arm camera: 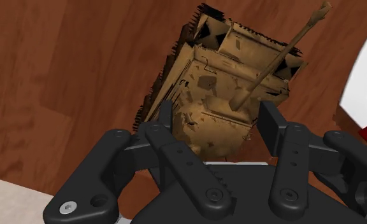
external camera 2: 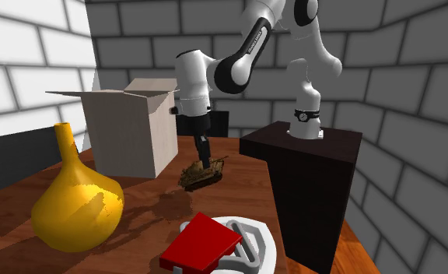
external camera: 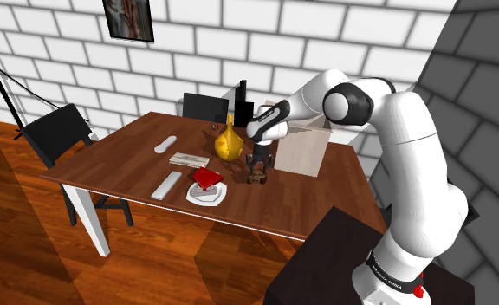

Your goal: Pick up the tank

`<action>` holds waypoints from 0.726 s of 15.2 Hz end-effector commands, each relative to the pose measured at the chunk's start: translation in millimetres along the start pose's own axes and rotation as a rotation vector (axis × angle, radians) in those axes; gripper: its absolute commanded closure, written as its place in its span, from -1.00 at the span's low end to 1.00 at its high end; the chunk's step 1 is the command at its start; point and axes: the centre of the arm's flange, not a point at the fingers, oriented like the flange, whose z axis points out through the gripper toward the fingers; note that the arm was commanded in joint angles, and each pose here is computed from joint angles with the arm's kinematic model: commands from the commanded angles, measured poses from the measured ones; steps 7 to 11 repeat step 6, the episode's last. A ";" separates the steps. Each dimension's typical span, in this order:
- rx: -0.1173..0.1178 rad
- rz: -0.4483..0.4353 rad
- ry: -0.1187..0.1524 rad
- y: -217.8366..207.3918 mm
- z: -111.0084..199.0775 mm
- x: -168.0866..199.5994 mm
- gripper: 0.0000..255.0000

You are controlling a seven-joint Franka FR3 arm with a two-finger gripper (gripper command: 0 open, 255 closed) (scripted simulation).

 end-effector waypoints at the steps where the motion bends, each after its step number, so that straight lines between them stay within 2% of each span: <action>1: 0.000 0.000 0.000 -1.1 -12.7 -0.1 1.00; 4: 0.000 0.000 0.000 -1.7 -28.5 -1.8 1.00; 11: 0.000 0.000 0.000 -1.7 -29.3 -1.9 1.00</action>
